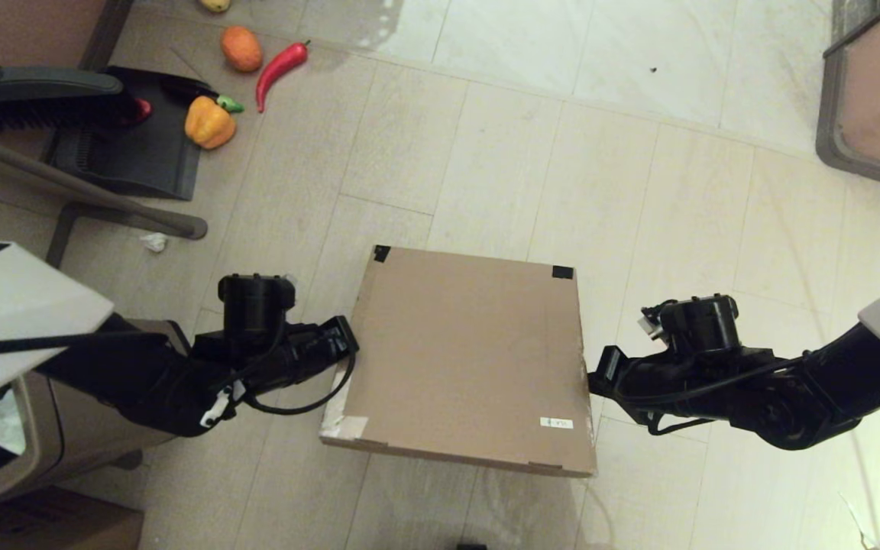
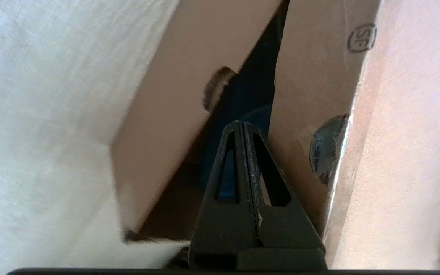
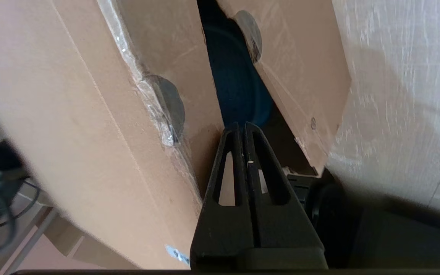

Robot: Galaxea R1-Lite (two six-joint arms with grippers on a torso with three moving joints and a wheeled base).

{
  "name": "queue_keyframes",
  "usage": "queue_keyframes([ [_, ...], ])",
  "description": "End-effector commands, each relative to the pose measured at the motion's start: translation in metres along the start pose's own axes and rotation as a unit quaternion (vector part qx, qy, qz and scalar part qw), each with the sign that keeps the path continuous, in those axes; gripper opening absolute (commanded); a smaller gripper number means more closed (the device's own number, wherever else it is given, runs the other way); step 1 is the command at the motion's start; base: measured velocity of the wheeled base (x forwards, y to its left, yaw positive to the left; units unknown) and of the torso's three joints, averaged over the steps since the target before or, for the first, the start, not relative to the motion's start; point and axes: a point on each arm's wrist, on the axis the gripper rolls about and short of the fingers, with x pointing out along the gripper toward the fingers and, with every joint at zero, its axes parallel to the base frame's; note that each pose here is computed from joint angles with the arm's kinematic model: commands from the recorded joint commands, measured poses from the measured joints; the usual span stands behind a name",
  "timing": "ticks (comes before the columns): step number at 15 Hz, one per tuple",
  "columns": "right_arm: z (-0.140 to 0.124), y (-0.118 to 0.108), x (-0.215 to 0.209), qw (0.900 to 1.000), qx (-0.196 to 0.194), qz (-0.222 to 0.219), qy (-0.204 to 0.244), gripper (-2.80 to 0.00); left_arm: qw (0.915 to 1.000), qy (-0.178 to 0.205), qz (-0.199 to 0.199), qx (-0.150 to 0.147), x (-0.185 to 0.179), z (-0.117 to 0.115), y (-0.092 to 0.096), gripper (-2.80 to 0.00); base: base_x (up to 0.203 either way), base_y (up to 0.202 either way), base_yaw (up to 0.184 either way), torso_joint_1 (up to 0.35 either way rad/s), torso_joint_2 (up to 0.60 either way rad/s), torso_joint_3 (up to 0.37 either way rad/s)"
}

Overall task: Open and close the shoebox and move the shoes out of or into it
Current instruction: Open the shoe box

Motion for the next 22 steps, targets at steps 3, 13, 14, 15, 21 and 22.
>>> queue_keyframes([
  [3,-0.006,-0.003,-0.004,1.0,0.004,-0.003,0.008,-2.8,0.9997,-0.015,-0.007,-0.018,-0.015,0.012,-0.021,-2.8,0.0,0.0,0.0,0.0,0.0,0.0],
  [13,-0.013,0.024,-0.048,0.99,0.084,0.094,0.065,-2.8,0.9991,-0.034,0.017,-0.021,-0.02,0.018,-0.021,-2.8,0.0,0.0,0.0,0.0,0.0,0.0],
  [14,-0.015,0.026,-0.054,0.989,0.09,0.098,0.067,-2.8,0.9985,-0.041,0.027,-0.021,-0.02,0.02,-0.02,-2.8,0.0,0.0,0.0,0.0,0.0,0.0],
  [15,-0.016,0.028,-0.059,0.988,0.098,0.102,0.068,-2.8,0.9979,-0.051,0.033,-0.021,-0.021,0.022,-0.021,-2.8,0.0,0.0,0.0,0.0,0.0,0.0],
  [21,-0.02,0.04,-0.088,0.976,0.124,0.15,0.098,-2.8,0.9937,-0.098,0.05,-0.023,-0.022,0.04,-0.025,-2.8,0.0,0.0,0.0,0.0,0.0,0.0],
  [22,-0.022,0.039,-0.089,0.976,0.125,0.148,0.099,-2.8,0.9922,-0.11,0.052,-0.024,-0.022,0.047,-0.025,-2.8,0.0,0.0,0.0,0.0,0.0,0.0],
])
